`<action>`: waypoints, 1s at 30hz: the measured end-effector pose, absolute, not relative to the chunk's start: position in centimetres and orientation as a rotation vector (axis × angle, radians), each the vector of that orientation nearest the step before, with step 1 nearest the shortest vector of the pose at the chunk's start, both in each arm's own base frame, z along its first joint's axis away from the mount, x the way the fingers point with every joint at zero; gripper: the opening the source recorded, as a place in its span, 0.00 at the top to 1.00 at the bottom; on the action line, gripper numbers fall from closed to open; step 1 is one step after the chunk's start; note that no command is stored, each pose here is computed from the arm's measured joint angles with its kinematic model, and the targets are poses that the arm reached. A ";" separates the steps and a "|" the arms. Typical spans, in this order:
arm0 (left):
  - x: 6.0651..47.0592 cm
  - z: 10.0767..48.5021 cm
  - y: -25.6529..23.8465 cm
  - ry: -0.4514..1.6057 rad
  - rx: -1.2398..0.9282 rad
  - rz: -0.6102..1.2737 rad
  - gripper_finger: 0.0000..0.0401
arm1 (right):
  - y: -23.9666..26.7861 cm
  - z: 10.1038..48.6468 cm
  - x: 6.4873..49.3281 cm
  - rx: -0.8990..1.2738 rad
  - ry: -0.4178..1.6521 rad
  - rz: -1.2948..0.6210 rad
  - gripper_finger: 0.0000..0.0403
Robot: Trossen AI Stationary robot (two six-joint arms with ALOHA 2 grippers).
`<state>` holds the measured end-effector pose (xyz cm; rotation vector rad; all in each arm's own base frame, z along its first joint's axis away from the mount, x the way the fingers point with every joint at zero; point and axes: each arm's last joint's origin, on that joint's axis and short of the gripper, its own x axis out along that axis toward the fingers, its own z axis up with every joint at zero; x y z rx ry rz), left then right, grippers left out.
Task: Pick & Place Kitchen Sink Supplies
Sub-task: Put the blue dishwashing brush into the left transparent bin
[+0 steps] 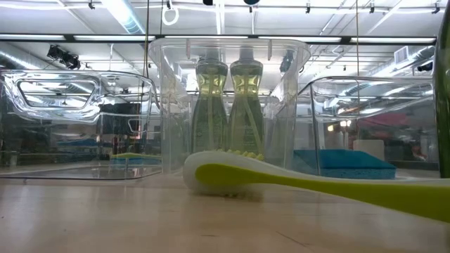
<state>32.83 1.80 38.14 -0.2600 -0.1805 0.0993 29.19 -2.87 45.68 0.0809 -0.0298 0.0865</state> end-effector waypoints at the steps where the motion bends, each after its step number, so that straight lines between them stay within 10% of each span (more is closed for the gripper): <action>1: 32.8 38.1 1.8 -0.181 -0.260 0.099 0.31 | -2.9 45.7 29.2 0.081 -0.029 0.086 0.90; 20: 32.8 38.1 1.8 -0.174 -0.212 0.103 0.86 | -2.9 45.5 29.2 0.090 -0.014 0.088 0.89; 30: 32.8 38.1 1.8 -0.173 -0.195 0.103 0.87 | -2.8 45.5 29.2 0.086 -0.013 0.105 0.88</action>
